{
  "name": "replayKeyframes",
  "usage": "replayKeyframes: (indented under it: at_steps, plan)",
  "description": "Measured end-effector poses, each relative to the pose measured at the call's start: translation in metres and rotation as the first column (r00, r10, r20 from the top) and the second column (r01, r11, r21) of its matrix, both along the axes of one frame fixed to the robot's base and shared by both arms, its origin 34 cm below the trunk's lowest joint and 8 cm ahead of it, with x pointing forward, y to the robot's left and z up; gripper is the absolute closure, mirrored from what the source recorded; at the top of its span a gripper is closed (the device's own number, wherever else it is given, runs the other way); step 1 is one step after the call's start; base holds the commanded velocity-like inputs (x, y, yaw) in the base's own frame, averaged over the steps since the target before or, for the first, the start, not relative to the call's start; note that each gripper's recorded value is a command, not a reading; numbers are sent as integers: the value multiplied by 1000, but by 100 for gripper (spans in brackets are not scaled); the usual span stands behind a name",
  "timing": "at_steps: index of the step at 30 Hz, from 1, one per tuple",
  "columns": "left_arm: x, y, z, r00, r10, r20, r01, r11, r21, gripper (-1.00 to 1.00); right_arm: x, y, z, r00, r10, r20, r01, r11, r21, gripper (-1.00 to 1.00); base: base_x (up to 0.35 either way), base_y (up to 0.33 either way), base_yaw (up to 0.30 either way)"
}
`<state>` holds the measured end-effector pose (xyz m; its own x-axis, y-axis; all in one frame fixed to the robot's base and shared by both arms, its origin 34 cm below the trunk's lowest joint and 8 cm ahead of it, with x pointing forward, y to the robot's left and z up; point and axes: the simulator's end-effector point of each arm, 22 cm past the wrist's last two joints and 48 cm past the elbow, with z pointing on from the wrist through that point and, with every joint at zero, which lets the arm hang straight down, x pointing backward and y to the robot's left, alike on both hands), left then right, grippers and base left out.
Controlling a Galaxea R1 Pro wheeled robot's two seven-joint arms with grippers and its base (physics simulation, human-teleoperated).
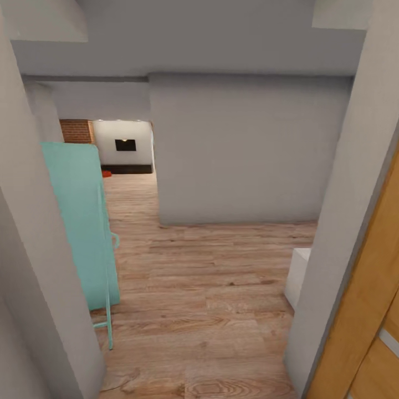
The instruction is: Move the two storage containers from the living room to the garage. In the garage, place one container on the floor and stack the other container on top of it (either order is fine).
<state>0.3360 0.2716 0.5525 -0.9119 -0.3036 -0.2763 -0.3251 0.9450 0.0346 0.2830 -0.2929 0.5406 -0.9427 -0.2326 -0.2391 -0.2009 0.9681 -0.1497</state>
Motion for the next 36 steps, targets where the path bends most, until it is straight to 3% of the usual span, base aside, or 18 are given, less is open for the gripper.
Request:
replayKeyframes:
  at_steps: [10,36]
  plan:
    - [0,1,0,1000,0,0,0,1000,1,-100,1,3,0,1000,7,4,-7,1000,3,-100,322,0,103]
    - [0,1,0,1000,0,1,0,1000,1,-100,1,0,0,1000,5,3,-5,1000,0,-100,322,0,3]
